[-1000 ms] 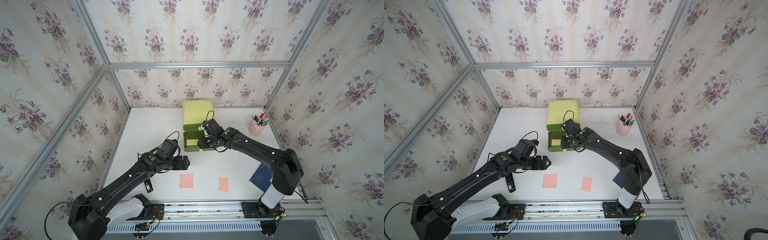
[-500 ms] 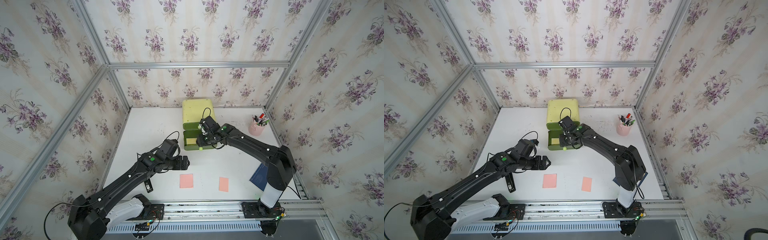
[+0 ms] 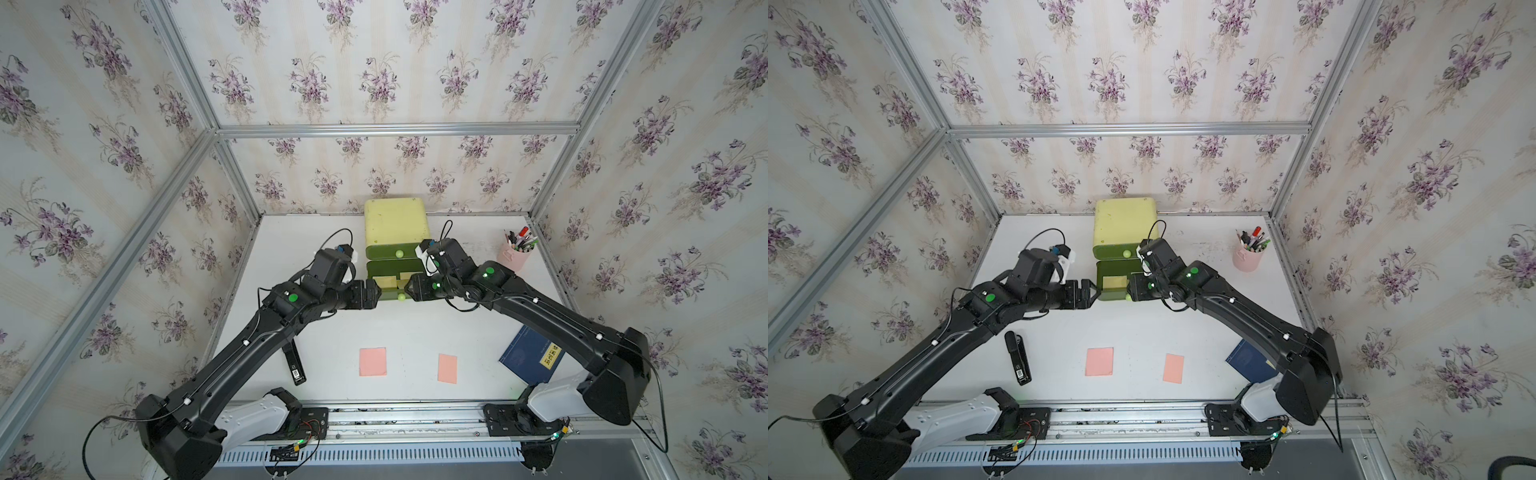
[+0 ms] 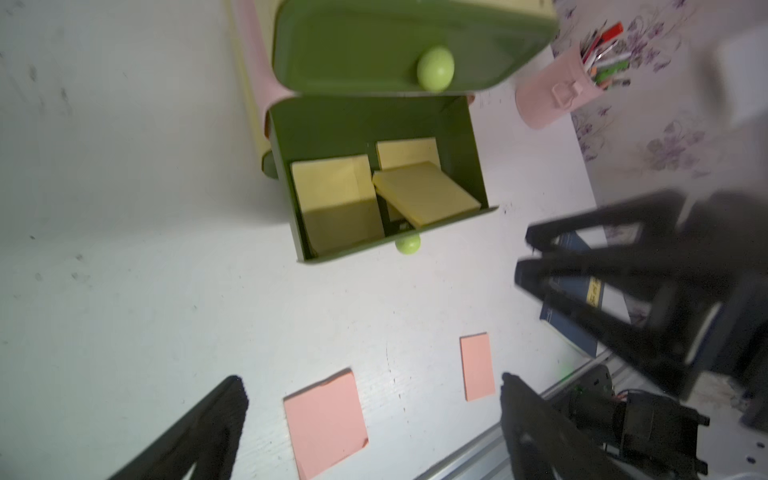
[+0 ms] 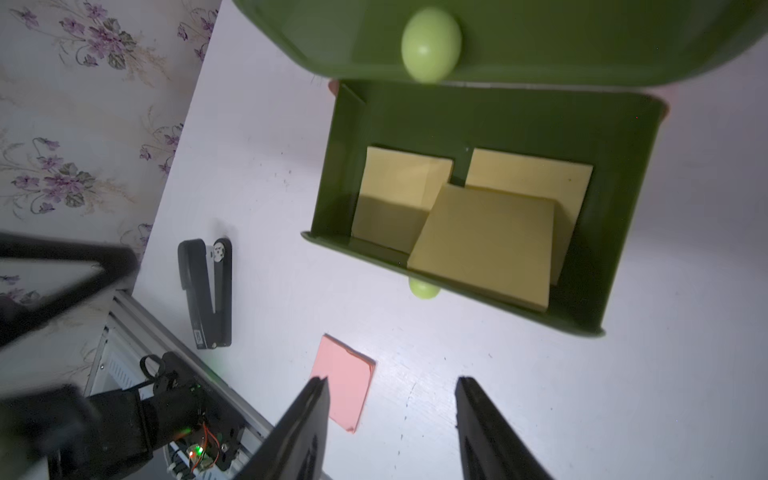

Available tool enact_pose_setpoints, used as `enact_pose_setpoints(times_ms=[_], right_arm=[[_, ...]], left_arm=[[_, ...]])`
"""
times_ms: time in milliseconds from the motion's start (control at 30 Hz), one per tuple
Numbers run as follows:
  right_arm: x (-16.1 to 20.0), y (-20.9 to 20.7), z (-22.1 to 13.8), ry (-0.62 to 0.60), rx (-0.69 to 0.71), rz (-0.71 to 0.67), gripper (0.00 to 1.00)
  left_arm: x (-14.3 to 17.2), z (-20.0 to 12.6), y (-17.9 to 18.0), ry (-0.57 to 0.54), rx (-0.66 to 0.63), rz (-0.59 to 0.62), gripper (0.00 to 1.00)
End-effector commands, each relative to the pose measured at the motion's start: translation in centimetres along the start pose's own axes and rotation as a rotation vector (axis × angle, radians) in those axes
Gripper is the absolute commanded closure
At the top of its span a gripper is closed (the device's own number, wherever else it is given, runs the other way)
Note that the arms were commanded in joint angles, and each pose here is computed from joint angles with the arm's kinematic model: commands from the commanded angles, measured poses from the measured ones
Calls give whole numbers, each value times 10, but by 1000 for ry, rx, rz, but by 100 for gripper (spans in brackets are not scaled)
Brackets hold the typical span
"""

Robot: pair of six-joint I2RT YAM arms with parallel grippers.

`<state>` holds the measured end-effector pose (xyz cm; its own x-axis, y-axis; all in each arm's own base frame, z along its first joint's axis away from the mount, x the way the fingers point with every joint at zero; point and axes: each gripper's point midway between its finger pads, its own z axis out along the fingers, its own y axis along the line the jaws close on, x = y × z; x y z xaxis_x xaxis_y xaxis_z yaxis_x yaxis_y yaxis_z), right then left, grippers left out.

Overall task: Please put the sticky notes in the drawer by color
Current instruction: Close the drawer in the storage box.

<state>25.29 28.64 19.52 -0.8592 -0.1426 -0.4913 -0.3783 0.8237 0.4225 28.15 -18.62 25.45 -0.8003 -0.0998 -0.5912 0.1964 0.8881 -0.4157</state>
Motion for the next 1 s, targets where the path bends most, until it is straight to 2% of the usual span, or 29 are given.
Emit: enact_pose_setpoints(times_ms=[0, 133, 200, 300, 400, 533, 667, 967], right_arm=[[12, 15, 1, -24, -122, -36, 50], [27, 6, 7, -42, -117, -51, 50], [30, 0, 14, -54, -102, -78, 51], [35, -10, 26, -36, -27, -133, 51], [41, -8, 39, -6, -17, -175, 51], [42, -13, 49, 3, 14, -194, 51], [34, -14, 55, -17, 44, -224, 49], [14, -17, 74, -22, 116, -286, 48]], left_arm=[[-42, -3, 3, -51, -20, 53, 10], [-91, 7, 8, -92, -43, 103, 20], [-110, 29, 14, -70, -62, 119, 30], [-133, 50, 15, -62, -58, 146, 31], [-144, 73, 18, -33, -69, 157, 30], [-150, 98, 21, 6, -78, 146, 28], [-141, 122, 29, 73, -89, 130, 28], [-125, 133, 35, 102, -86, 113, 28]])
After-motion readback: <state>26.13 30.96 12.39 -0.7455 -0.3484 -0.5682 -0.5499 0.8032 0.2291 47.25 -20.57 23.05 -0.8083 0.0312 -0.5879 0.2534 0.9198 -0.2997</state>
